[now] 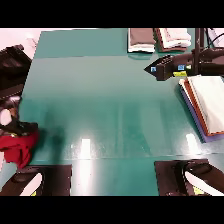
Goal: Fold the shirts.
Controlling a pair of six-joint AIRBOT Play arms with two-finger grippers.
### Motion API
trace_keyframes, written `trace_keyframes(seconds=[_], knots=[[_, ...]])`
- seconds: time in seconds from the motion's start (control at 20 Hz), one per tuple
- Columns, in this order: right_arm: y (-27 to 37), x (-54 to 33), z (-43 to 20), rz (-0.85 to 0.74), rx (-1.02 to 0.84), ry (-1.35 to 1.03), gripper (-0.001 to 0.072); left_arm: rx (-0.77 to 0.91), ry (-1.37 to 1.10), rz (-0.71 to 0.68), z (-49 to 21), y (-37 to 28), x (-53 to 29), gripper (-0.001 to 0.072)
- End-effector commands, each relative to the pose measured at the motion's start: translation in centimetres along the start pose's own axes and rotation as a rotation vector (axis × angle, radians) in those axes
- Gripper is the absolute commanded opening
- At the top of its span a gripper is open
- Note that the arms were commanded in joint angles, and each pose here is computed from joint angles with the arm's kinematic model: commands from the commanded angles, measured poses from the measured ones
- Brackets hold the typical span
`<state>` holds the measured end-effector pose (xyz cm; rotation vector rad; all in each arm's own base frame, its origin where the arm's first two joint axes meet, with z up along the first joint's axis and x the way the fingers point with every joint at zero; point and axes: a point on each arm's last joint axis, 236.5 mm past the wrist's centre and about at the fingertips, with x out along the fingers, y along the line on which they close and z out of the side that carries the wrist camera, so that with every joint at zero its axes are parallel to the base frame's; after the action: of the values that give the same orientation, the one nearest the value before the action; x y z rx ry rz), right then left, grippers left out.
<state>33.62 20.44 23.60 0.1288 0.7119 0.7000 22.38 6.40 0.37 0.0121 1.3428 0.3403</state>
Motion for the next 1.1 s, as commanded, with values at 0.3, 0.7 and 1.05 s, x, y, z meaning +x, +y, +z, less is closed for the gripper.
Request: trace_keyframes(seconds=[0.3, 0.7, 1.05], knots=[[-2.5, -7.5, 5.9, -0.136, 0.003, -0.312, 0.0017, 0.001, -0.768, -0.439, 11.8, -3.8, -29.2, 0.0020], [-5.6, -10.4, 9.3, -0.211, 0.015, -0.314, 0.0018, 0.421, -0.658, -0.723, 9.2, -22.1, -30.3, 0.0020], [-7.0, -8.7, 10.0, -0.195, 0.016, -0.200, 0.0019, 0.868, -0.474, -0.777, 0.0, -41.7, -22.2, 0.0243]])
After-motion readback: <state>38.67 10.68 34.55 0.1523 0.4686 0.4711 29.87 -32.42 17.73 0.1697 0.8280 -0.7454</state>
